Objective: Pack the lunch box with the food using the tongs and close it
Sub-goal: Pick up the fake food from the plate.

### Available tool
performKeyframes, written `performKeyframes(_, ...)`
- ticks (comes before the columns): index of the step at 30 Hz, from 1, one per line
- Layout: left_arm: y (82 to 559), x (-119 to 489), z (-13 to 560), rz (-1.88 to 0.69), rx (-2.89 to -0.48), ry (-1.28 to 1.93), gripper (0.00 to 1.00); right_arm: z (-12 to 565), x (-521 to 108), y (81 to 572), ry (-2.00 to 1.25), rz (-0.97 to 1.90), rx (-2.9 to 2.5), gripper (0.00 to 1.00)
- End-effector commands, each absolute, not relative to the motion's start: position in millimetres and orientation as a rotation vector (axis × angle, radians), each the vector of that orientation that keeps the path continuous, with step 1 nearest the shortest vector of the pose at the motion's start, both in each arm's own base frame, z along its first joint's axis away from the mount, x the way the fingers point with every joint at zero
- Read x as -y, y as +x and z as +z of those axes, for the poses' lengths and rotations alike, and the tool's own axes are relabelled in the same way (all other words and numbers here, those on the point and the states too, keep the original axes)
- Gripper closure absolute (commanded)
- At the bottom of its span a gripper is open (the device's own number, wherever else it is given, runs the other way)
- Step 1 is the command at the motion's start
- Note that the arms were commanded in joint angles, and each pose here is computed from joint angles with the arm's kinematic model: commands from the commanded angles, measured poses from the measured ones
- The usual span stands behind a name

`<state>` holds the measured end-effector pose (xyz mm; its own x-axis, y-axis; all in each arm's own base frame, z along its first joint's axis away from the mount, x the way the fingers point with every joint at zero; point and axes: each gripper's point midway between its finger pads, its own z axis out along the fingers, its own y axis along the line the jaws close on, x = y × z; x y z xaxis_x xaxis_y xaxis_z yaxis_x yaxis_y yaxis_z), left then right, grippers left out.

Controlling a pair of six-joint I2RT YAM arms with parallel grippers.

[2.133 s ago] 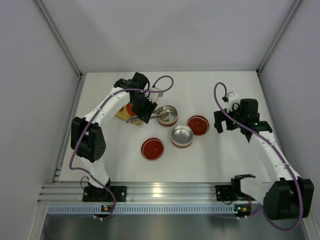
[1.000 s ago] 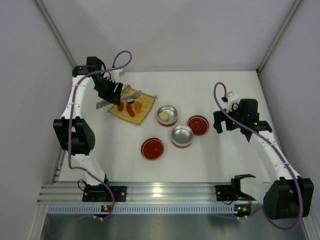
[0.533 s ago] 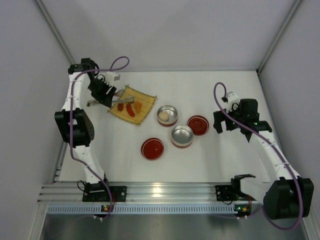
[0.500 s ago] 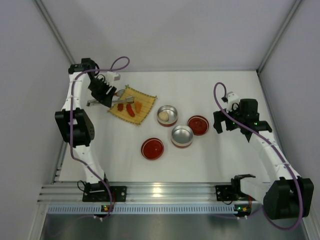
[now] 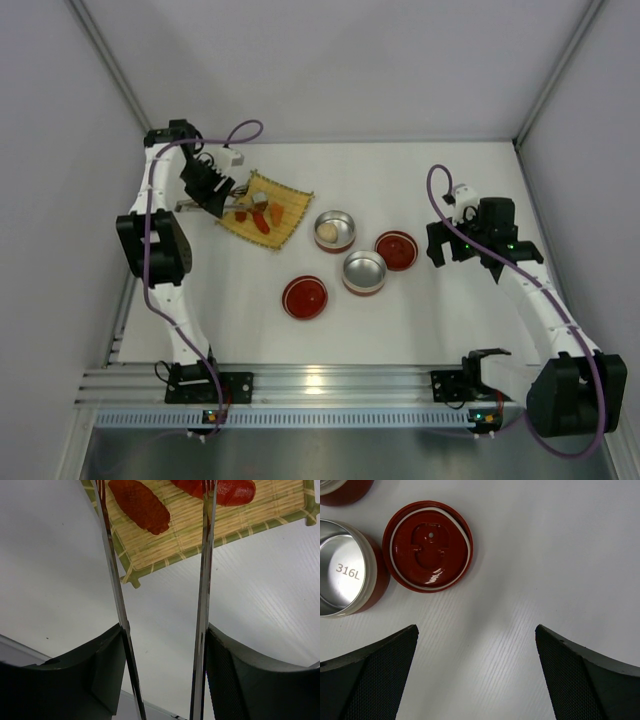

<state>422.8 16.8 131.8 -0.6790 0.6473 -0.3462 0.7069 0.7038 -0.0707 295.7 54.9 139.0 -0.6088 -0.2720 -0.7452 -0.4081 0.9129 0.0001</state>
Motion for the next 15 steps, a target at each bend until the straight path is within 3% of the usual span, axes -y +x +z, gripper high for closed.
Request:
performKeyframes(1,441.0,-17.6,141.9,-0.246,-2.554,1.078,0.37,144.1,-56.4,296.0,-0.498,0.219,-2.252,0.01)
performKeyframes(15,456.4,-13.7,128.9,-0.231,-2.565,1.065,0.37,143.6,-51.8,297.7,-0.493,0.188,-2.254,0.01)
